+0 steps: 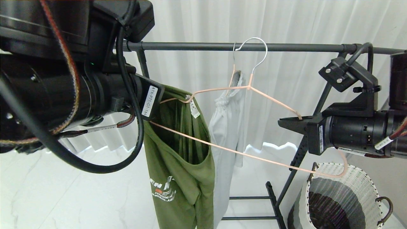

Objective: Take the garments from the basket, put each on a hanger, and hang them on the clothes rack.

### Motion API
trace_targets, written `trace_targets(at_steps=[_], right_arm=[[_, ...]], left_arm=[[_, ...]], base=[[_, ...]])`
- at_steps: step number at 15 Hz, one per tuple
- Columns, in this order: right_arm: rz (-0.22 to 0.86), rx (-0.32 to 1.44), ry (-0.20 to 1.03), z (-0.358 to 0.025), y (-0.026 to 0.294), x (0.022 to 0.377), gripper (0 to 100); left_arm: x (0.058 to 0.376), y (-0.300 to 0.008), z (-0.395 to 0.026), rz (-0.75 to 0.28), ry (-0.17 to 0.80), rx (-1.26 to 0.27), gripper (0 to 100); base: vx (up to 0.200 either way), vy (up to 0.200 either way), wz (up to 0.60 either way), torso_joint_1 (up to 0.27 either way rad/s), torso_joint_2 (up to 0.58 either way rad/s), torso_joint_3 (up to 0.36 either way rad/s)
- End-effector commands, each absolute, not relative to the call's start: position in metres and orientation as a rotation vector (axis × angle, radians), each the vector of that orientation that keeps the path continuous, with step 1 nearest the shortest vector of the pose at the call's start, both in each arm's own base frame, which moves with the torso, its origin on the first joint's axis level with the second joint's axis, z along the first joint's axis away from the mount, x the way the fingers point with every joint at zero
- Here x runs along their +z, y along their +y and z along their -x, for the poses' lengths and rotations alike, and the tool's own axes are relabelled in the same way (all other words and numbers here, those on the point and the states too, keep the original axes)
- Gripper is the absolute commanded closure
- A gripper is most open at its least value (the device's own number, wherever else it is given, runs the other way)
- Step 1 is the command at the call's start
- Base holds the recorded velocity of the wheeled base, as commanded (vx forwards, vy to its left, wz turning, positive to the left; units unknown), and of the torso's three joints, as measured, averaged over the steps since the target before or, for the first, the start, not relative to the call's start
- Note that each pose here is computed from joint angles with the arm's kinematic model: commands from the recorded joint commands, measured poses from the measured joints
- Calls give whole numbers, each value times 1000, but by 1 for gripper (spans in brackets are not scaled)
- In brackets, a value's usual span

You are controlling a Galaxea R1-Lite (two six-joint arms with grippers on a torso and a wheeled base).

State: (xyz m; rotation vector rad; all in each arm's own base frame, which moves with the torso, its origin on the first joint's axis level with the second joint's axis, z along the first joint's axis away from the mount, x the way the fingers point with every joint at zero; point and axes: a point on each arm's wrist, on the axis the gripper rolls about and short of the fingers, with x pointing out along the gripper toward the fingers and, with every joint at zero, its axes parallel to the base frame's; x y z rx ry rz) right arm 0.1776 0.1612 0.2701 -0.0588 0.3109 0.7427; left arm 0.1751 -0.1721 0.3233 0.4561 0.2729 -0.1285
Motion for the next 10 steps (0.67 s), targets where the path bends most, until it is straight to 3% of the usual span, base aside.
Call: trace_targets(at_steps=[1, 8, 10], right_arm=[[56, 735, 297, -181, 165, 270, 100], [61, 822, 284, -166, 184, 268, 100], [31, 869, 246, -156, 189, 273, 100]], left_arm=[[321, -180, -173, -463, 274, -159, 100], [328, -196, -181, -349, 258, -163, 100], [331, -201, -185, -272, 256, -152, 100]], base=[[0, 0, 0, 0, 0, 0], [0, 0, 0, 0, 0, 0], [0, 0, 0, 0, 0, 0]])
